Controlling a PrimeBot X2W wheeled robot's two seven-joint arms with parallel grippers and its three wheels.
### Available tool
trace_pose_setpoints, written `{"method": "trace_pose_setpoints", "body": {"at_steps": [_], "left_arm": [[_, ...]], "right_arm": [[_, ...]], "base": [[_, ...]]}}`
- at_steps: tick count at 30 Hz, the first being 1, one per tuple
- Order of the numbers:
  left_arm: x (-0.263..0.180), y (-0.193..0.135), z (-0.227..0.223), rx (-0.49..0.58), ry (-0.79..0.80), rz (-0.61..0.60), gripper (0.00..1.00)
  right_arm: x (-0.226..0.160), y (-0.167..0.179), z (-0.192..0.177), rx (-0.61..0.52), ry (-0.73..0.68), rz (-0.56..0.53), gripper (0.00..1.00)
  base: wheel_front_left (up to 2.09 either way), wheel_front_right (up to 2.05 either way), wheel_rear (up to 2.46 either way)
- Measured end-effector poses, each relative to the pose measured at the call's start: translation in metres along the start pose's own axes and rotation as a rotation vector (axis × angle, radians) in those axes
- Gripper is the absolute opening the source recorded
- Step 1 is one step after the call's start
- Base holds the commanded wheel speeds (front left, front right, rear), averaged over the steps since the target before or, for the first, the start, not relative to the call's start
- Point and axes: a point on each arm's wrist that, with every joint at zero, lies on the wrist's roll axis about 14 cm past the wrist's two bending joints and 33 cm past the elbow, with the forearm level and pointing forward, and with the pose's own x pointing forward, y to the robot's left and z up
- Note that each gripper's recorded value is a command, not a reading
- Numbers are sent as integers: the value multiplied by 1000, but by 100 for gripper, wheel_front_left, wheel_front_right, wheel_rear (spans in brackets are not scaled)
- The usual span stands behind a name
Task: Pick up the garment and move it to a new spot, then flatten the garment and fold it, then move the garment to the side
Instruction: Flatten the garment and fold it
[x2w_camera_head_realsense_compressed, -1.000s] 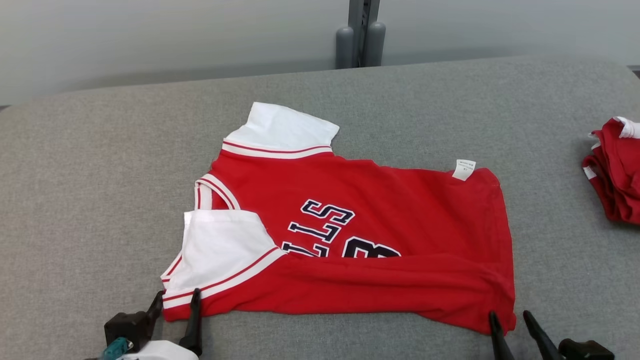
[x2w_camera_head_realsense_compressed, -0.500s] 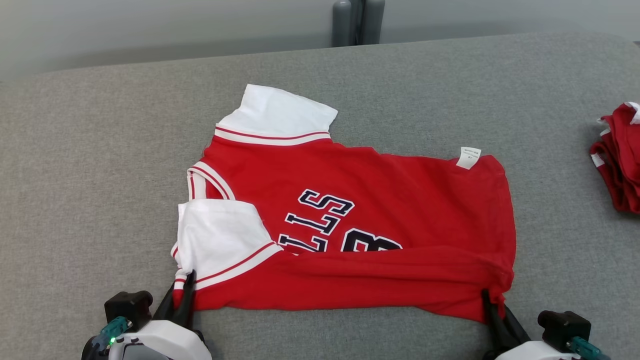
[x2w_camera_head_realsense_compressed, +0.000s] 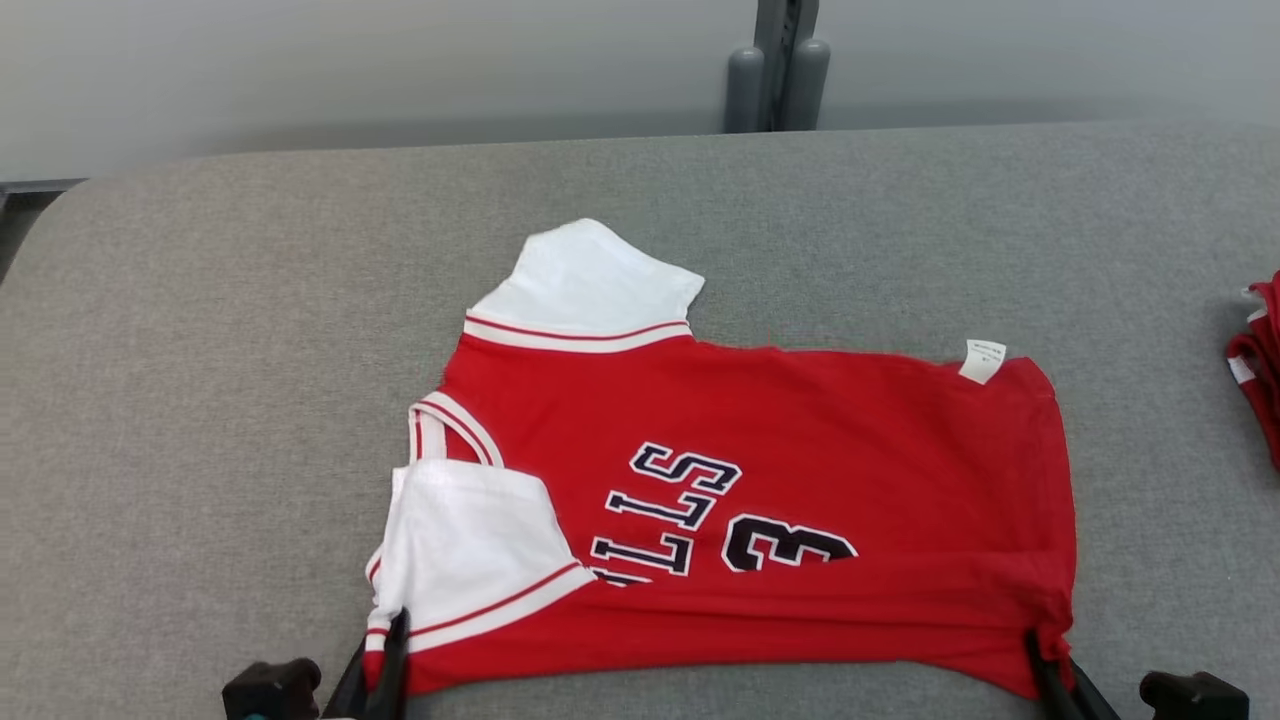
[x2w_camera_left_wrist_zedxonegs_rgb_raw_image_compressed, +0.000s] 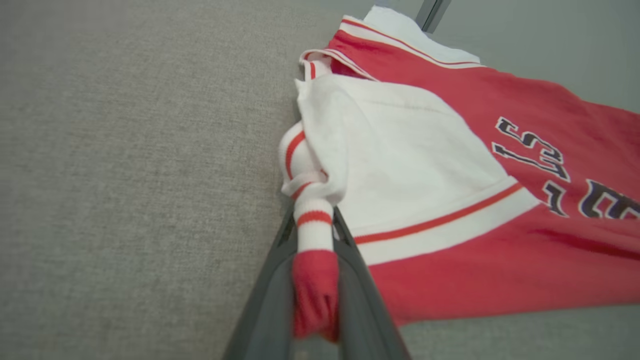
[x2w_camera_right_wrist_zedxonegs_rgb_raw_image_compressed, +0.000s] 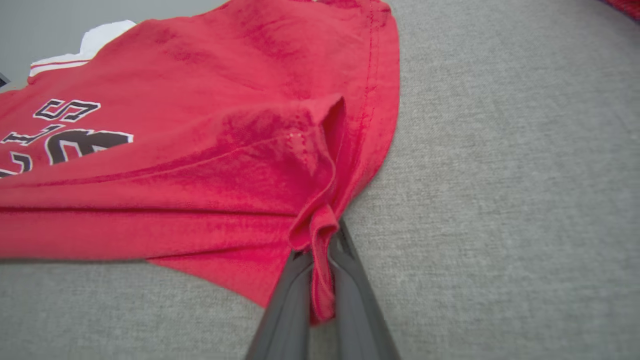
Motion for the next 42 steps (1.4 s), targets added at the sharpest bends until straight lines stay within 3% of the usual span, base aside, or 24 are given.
{"method": "trace_pose_setpoints", "body": {"at_steps": [13,14,15,16,17,23,31,36,42], "left_arm": [[-35,-7,-15,-57,43,20,0],[-35,-8,-14,-57,41,19,26],[-34,-9,-13,-58,37,18,71],[-34,-9,-11,-58,27,20,100],[-33,-9,-8,-52,13,21,100],[-22,-10,35,21,-166,22,100],[-13,-19,97,179,-374,-26,100],[-12,-23,107,221,-400,-40,100],[-11,-24,100,224,-372,-46,100]], "right_arm": [[-15,-22,-3,-41,31,-21,0],[-15,-22,-4,-36,39,-21,0],[-15,-21,-5,-30,41,-21,15],[-16,-21,-5,-23,43,-23,80],[-16,-20,-5,-21,41,-22,100],[-18,-13,28,-20,-83,-9,100],[-26,-6,121,-128,-384,0,100],[-31,11,148,-172,-460,26,100],[-33,13,155,-179,-469,27,100]], "base": [[0,0,0],[0,0,0],[0,0,0],[0,0,0],[0,0,0],[0,0,0],[0,0,0],[0,0,0],[0,0,0]]}}
